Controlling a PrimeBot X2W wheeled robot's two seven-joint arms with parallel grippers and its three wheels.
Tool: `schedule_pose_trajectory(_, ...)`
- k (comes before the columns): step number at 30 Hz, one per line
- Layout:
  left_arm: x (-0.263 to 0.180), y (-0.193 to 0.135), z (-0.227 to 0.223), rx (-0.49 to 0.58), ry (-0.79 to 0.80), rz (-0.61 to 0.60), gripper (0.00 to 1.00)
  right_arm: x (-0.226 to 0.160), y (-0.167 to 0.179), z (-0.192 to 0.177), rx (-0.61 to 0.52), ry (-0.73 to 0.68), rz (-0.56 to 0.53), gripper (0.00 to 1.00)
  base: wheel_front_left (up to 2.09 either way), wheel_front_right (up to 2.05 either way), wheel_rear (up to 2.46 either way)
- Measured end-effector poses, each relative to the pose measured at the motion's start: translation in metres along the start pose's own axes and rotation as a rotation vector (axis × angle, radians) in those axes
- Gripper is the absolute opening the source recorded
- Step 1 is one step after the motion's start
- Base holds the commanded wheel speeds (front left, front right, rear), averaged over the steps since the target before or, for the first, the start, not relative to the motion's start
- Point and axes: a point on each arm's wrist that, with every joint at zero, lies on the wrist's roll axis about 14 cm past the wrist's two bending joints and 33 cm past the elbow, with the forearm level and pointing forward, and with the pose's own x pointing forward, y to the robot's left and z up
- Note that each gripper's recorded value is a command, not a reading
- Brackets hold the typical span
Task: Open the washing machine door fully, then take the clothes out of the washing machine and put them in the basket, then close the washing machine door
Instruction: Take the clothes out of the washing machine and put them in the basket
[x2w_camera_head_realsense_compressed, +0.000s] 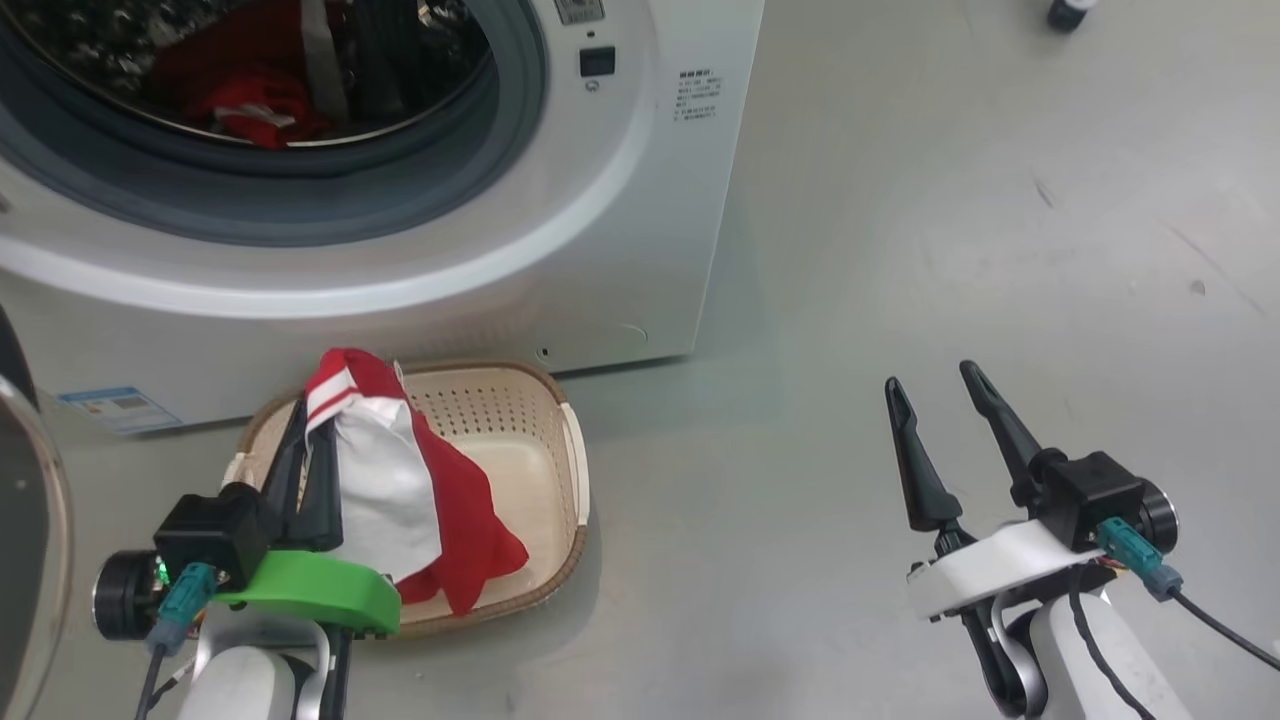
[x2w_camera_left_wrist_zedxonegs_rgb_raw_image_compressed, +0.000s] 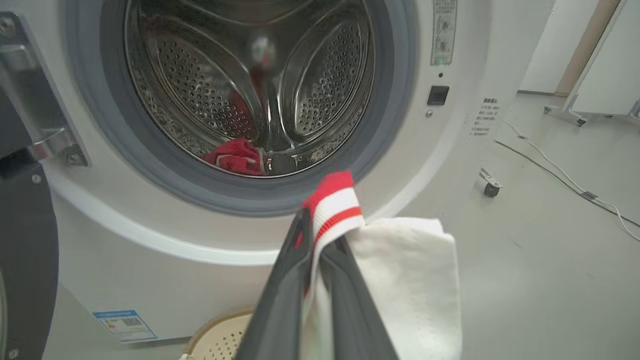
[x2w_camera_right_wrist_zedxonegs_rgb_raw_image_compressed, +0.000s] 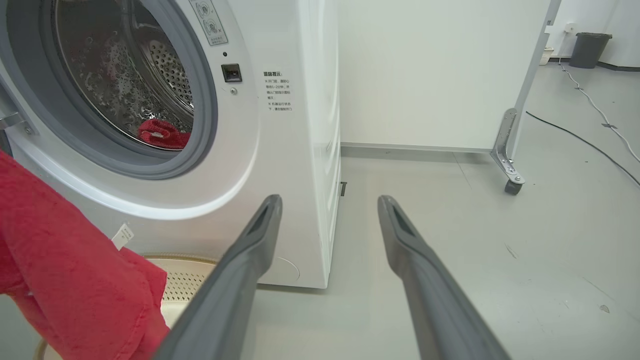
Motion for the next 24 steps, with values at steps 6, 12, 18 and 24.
schedule_pose_trajectory(6, 0.001, 0.01, -0.062, -0.012, 0.188, 0.023, 0.0, 0.015, -0.004, -0.006, -0.005, 0.012, -0.004, 1.0, 0.0, 0.0, 0.0)
schedule_pose_trajectory(12, 0.03, 0.016, -0.095, -0.025, 0.261, 0.022, 0.0, 0.032, -0.012, -0.015, -0.008, 0.028, -0.015, 1.0, 0.0, 0.0, 0.0)
schedule_pose_trajectory(18, 0.045, 0.021, -0.137, -0.022, 0.375, 0.009, 0.0, 0.044, -0.019, -0.028, -0.002, 0.057, -0.027, 1.0, 0.0, 0.0, 0.0)
schedule_pose_trajectory(24, 0.047, 0.029, -0.19, -0.032, 0.525, 0.022, 0.0, 0.058, -0.026, -0.041, -0.006, 0.077, -0.034, 1.0, 0.0, 0.0, 0.0)
